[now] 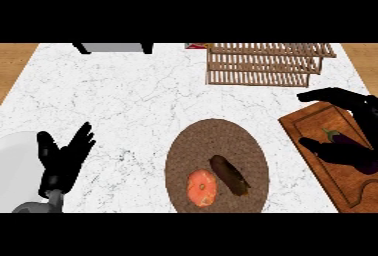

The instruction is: Pick the sweet potato from the placemat and place it in the tiered shelf

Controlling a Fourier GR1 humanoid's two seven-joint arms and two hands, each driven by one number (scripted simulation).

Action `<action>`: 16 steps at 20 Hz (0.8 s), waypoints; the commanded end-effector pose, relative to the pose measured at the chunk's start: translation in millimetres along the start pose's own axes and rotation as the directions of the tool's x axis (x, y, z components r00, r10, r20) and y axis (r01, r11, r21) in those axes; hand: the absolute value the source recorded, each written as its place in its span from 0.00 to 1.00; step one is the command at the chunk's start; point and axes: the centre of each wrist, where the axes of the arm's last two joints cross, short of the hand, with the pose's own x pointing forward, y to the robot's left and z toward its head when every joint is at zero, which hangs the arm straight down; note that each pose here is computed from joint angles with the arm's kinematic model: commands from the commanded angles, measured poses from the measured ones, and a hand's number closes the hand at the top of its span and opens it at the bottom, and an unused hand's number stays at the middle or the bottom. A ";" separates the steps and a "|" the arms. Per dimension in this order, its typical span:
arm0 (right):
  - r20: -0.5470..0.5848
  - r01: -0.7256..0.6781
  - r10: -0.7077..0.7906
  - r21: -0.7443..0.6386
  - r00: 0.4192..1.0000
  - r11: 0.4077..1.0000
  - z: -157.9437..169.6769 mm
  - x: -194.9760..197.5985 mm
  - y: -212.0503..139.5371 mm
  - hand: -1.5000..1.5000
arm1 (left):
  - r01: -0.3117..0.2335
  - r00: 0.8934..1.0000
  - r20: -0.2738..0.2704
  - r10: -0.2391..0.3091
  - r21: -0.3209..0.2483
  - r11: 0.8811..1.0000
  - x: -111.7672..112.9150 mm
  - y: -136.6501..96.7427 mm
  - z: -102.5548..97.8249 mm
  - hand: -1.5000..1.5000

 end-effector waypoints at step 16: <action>-0.072 -0.233 0.278 0.372 0.958 0.899 51.3 155.7 50.8 0.00 | -0.008 1.000 -0.011 0.008 -0.014 1.000 -0.2 -15.4 -6.4 0.50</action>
